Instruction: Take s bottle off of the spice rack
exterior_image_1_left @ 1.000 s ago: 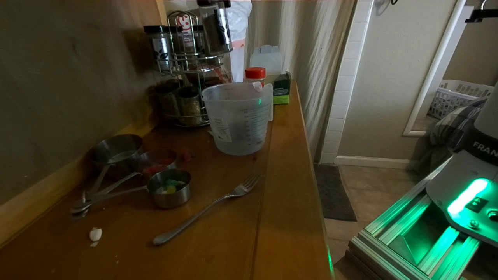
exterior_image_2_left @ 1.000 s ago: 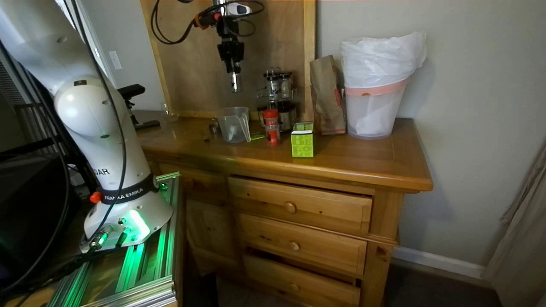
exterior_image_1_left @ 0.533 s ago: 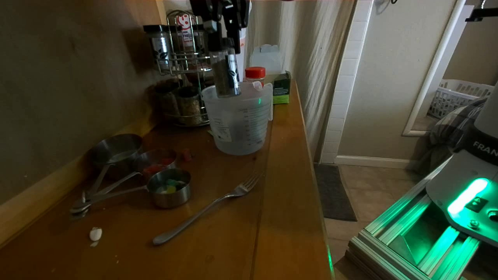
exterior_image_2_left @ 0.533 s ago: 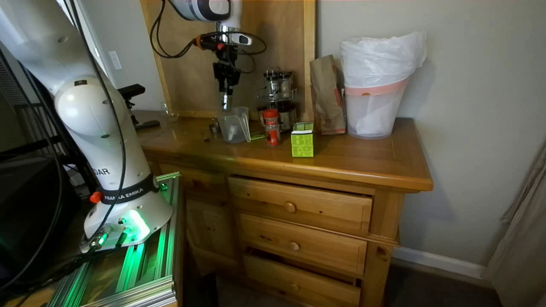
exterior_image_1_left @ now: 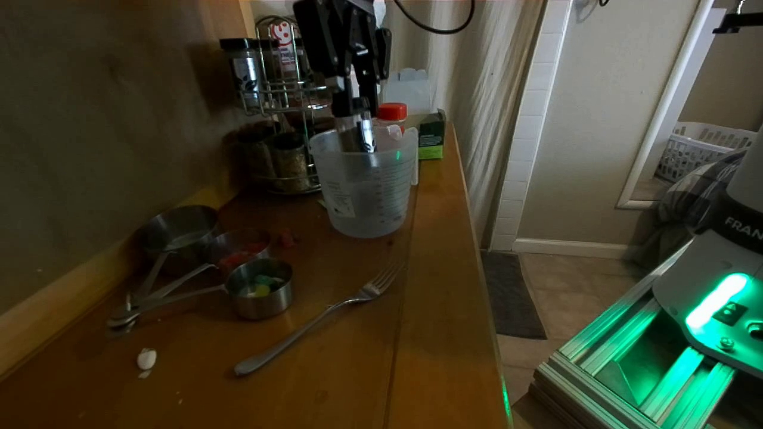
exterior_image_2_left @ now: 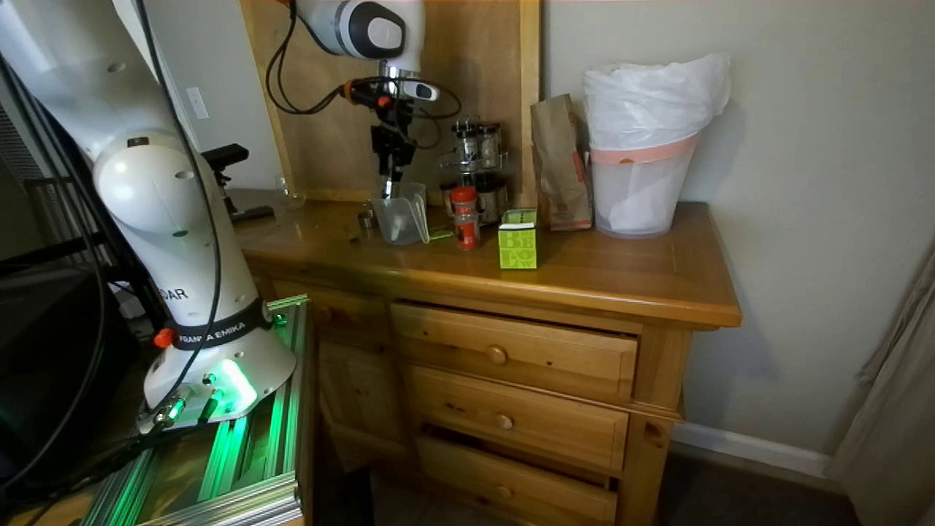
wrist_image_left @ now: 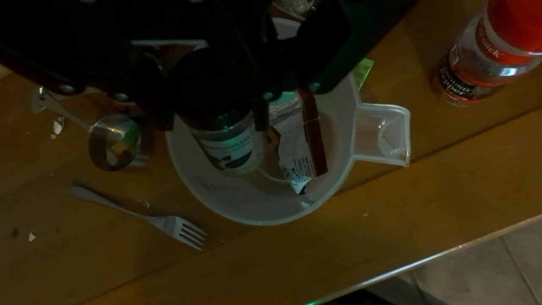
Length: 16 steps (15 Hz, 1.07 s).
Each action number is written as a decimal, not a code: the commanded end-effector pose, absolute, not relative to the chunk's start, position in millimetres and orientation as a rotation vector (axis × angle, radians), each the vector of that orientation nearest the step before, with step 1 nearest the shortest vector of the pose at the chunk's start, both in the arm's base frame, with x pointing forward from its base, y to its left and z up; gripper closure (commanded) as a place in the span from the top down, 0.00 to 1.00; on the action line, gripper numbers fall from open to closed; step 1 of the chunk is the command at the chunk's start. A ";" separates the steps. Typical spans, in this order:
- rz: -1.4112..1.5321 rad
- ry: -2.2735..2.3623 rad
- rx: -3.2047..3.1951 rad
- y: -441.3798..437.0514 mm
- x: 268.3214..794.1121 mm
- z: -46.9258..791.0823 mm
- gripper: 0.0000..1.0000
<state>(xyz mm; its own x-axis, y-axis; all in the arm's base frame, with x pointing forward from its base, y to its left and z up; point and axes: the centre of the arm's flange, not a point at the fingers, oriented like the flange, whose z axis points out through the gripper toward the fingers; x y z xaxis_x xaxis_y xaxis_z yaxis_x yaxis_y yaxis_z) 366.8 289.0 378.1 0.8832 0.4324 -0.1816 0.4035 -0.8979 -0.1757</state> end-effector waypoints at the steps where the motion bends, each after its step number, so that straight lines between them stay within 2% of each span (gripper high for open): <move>1: 0.346 -0.605 -2.926 296.3 372.0 353.5 0.25; 7: 0.406 -0.579 -2.934 297.5 375.9 335.1 0.25; 9: 0.438 -0.588 -2.932 298.8 374.8 330.9 0.57; 10: 0.442 -0.592 -2.931 299.0 374.3 330.4 0.77; 13: 0.444 -0.597 -2.927 296.3 374.7 336.9 0.96; 16: 0.415 -0.632 -2.931 294.0 370.8 348.0 1.00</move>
<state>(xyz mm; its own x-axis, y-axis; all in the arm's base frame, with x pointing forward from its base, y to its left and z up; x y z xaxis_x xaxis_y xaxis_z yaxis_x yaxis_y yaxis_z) 373.3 294.1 333.0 0.8795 0.4045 -0.2509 0.3681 -0.9122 -0.1801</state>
